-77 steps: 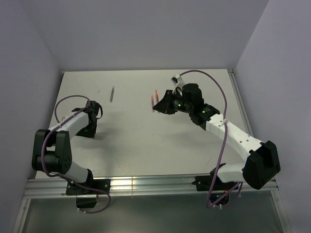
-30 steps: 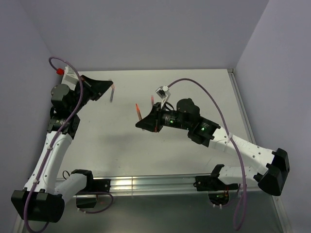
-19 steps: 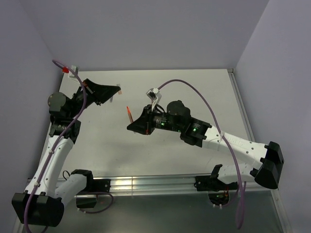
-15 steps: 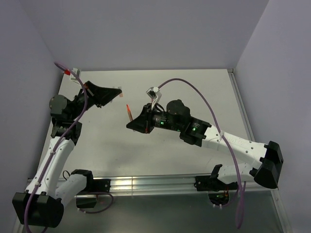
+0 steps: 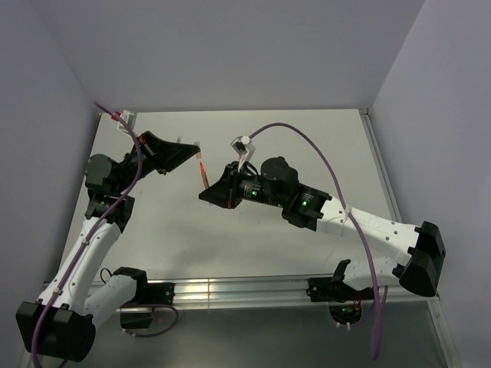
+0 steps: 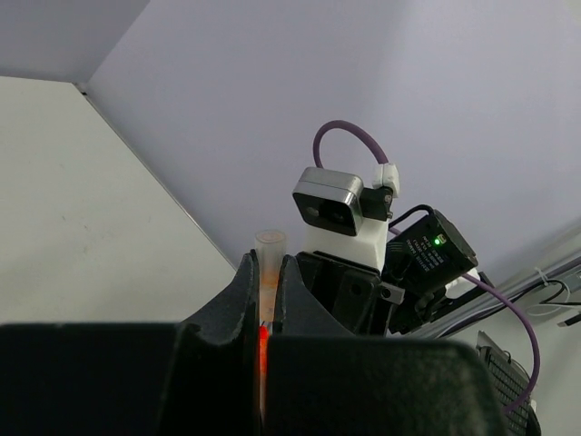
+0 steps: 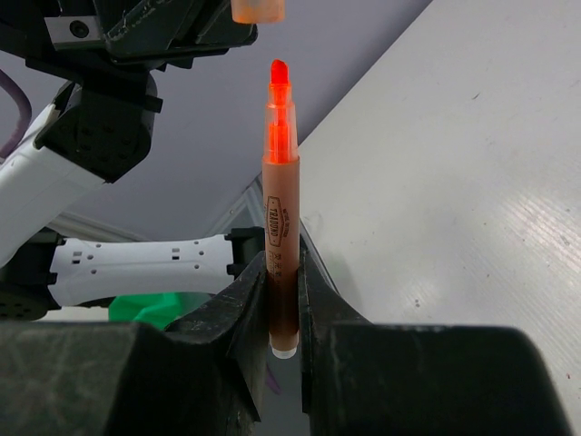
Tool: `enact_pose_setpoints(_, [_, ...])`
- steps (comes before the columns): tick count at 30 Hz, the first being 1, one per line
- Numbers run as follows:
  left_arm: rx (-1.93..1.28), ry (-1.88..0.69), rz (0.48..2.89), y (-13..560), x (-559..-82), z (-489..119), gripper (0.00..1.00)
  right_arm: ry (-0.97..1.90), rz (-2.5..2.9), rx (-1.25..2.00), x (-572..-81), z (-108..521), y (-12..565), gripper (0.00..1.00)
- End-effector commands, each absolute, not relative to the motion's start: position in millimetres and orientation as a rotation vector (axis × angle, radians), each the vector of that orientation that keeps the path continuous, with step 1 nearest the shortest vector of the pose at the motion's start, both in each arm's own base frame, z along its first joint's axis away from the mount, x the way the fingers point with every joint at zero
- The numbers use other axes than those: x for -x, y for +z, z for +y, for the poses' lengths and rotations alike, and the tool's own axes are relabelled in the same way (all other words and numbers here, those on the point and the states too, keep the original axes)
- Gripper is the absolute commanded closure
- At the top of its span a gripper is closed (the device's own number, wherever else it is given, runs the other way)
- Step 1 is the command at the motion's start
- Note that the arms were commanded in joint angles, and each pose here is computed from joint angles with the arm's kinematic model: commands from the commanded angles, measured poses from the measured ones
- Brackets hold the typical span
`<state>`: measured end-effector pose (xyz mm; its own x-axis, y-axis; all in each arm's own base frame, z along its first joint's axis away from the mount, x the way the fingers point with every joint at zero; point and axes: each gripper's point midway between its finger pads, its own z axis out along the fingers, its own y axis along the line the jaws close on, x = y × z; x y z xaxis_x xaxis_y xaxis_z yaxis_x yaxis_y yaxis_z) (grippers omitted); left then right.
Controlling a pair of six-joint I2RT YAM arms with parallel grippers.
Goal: Insert the pens into the pen caps
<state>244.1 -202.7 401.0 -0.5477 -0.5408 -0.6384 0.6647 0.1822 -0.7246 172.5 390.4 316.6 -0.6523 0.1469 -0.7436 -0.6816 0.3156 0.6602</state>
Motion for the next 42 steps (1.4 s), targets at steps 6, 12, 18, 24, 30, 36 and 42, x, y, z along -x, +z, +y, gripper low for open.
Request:
enact_pose_setpoints(6, [-0.159, -1.541, 1.437, 410, -240, -205, 1.00, 1.436, 1.740, 0.451, -176, 391, 353, 1.00])
enact_pose_setpoints(12, [-0.153, -1.544, 1.449, 405, -241, -206, 1.00, 1.426, 1.735, 0.450, -176, 389, 355, 1.00])
enact_pose_setpoints(18, [-0.144, -1.553, 1.471, 397, -243, -209, 1.00, 1.418, 1.738, 0.442, -178, 388, 353, 1.00])
enact_pose_setpoints(24, [-0.154, -1.565, 1.471, 396, -239, -211, 1.00, 1.417, 1.734, 0.438, -178, 388, 355, 1.00])
enact_pose_setpoints(30, [-0.161, -1.575, 1.475, 393, -235, -214, 1.00, 1.403, 1.739, 0.424, -180, 385, 352, 1.00])
enact_pose_setpoints(36, [-0.155, -1.580, 1.476, 391, -231, -213, 1.00, 1.388, 1.739, 0.404, -182, 382, 353, 1.00])
enact_pose_setpoints(42, [-0.160, -1.606, 1.466, 387, -224, -214, 1.00, 1.374, 1.741, 0.385, -186, 382, 351, 1.00])
